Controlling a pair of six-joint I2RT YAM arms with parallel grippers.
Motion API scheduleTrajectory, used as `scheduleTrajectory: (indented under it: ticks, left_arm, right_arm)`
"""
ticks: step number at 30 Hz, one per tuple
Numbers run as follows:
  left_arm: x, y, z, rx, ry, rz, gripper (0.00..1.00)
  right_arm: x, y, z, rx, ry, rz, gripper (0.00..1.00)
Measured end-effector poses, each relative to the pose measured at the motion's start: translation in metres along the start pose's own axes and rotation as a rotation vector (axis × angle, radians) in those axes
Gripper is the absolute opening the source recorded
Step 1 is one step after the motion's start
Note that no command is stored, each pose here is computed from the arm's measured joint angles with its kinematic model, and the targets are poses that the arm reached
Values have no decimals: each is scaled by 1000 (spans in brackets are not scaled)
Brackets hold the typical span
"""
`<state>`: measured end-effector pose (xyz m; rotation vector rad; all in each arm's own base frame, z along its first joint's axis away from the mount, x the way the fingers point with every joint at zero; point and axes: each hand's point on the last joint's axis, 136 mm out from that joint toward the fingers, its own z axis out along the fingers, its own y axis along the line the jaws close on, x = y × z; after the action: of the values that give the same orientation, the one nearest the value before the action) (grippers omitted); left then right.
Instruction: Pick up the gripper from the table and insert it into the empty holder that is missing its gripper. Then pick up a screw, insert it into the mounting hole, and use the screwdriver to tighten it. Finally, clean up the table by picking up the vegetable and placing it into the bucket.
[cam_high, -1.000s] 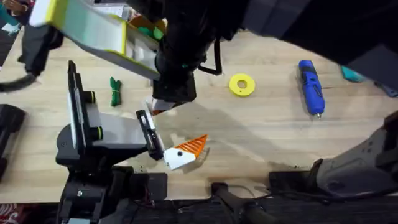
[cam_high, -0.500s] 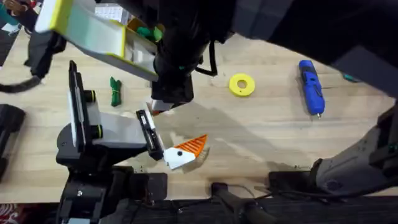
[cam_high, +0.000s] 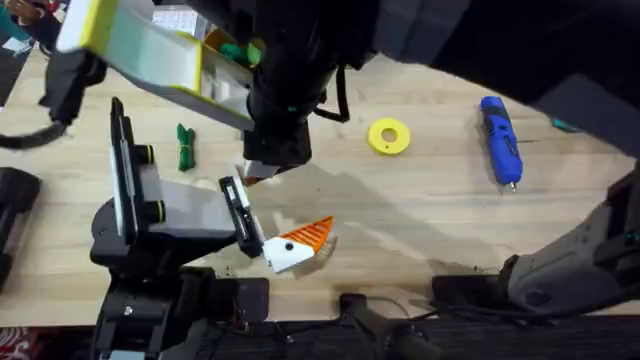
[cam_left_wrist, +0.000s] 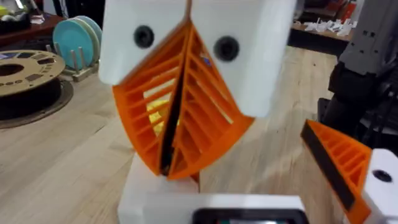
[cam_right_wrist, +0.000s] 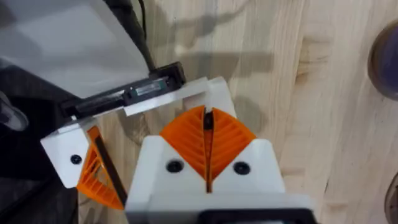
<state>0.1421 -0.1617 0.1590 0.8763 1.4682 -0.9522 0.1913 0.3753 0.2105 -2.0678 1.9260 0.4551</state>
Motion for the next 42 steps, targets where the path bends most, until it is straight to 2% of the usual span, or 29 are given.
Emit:
scheduleTrajectory:
  ticks: [1, 2, 8, 9, 24, 32, 36, 42]
  left_arm:
    - [0, 0, 0, 0, 0, 0, 985]
    - [0, 0, 0, 0, 0, 0, 986]
    - [0, -1, 0, 3, -1, 9, 986]
    - [0, -1, 0, 3, -1, 10, 986]
    - [0, -1, 0, 3, -1, 14, 986]
    - [0, -1, 0, 3, -1, 14, 986]
    - [0, -1, 0, 3, -1, 14, 986]
    - [0, -1, 0, 3, -1, 14, 985]
  right_arm:
    - [0, 0, 0, 0, 0, 0, 8]
    - [0, 0, 0, 0, 1, 5, 67]
    - [0, 1, 1, -2, 4, -1, 945]
    - [1, 1, 1, -3, 6, -1, 983]
    - [1, 0, 1, -1, 4, 1, 996]
    - [6, -13, -3, 18, -5, 33, 997]
    - [11, -21, -18, 48, -29, 54, 997]
    - [17, -33, -59, 124, -95, 84, 996]
